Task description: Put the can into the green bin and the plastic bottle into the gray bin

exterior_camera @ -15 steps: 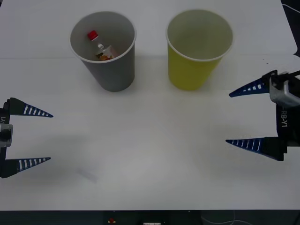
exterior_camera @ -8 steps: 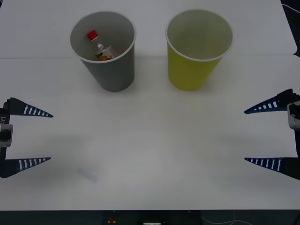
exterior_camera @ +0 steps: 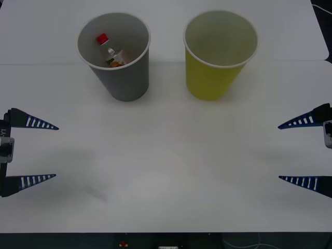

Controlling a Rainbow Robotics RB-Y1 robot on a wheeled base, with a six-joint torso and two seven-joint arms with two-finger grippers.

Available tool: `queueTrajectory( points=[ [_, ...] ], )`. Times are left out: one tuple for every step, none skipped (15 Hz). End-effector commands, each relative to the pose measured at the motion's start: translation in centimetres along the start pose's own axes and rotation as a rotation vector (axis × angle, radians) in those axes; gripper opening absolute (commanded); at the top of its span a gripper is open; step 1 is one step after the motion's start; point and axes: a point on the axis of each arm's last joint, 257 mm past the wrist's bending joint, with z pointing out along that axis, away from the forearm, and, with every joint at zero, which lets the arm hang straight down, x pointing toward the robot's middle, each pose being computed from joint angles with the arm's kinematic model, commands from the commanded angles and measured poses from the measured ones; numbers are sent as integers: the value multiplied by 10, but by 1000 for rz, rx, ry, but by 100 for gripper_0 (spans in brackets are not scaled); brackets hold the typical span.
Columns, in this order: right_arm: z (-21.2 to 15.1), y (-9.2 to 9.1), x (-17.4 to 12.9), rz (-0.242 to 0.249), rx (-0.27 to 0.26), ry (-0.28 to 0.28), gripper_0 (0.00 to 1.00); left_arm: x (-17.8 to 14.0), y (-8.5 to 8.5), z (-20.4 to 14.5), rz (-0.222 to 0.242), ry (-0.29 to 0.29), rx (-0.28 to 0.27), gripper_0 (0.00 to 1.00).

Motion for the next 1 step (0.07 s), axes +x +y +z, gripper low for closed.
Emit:
queueTrajectory(
  points=[
    [0, 0, 1, 0, -1, 2, 100, 0, 0, 0, 0, 0, 0, 100]
  ],
)
